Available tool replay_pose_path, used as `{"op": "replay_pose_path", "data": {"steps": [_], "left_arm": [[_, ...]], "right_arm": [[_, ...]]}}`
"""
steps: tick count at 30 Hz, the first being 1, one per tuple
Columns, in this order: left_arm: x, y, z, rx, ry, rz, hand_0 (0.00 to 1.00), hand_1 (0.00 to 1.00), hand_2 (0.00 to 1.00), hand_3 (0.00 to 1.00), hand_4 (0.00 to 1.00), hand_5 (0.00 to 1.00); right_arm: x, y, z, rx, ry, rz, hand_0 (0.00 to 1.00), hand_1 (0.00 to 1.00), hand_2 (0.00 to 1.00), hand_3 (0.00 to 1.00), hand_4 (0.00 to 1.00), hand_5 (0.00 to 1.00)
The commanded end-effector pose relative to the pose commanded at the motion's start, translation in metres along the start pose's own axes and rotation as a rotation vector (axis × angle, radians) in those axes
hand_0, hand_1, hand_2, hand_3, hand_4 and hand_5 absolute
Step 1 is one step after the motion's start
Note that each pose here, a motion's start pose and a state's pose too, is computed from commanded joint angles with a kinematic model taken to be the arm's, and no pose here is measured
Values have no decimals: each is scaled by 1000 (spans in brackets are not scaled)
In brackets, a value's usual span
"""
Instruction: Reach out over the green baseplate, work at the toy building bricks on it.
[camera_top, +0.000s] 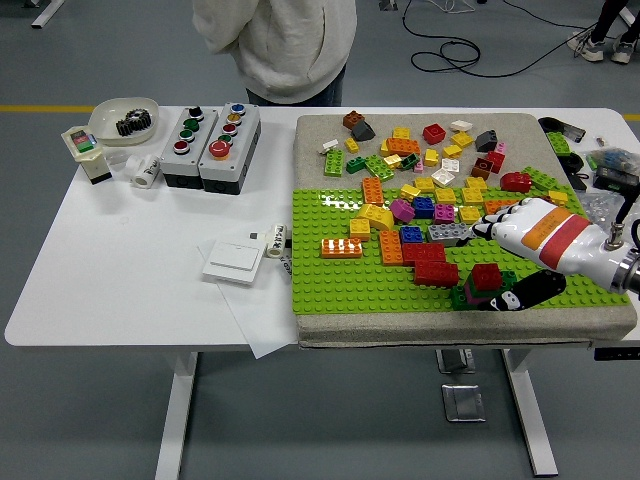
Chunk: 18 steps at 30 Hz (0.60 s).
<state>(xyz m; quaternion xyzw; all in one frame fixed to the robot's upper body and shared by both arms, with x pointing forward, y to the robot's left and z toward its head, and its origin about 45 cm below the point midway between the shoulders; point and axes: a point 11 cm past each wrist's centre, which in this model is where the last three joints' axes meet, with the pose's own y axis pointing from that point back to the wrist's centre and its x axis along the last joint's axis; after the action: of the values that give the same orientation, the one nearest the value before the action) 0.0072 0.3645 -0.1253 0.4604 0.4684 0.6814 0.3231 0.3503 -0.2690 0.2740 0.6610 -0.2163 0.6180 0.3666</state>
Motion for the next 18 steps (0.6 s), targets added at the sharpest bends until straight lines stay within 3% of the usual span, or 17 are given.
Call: {"op": "replay_pose_path", "data": {"steps": [18], "left_arm": [[-1,0,0,0,0,0,601,726,703,559,586,622]], "right_arm": [[-14,9,2,15,-33,-13,480,586,674,559,913,527]]}}
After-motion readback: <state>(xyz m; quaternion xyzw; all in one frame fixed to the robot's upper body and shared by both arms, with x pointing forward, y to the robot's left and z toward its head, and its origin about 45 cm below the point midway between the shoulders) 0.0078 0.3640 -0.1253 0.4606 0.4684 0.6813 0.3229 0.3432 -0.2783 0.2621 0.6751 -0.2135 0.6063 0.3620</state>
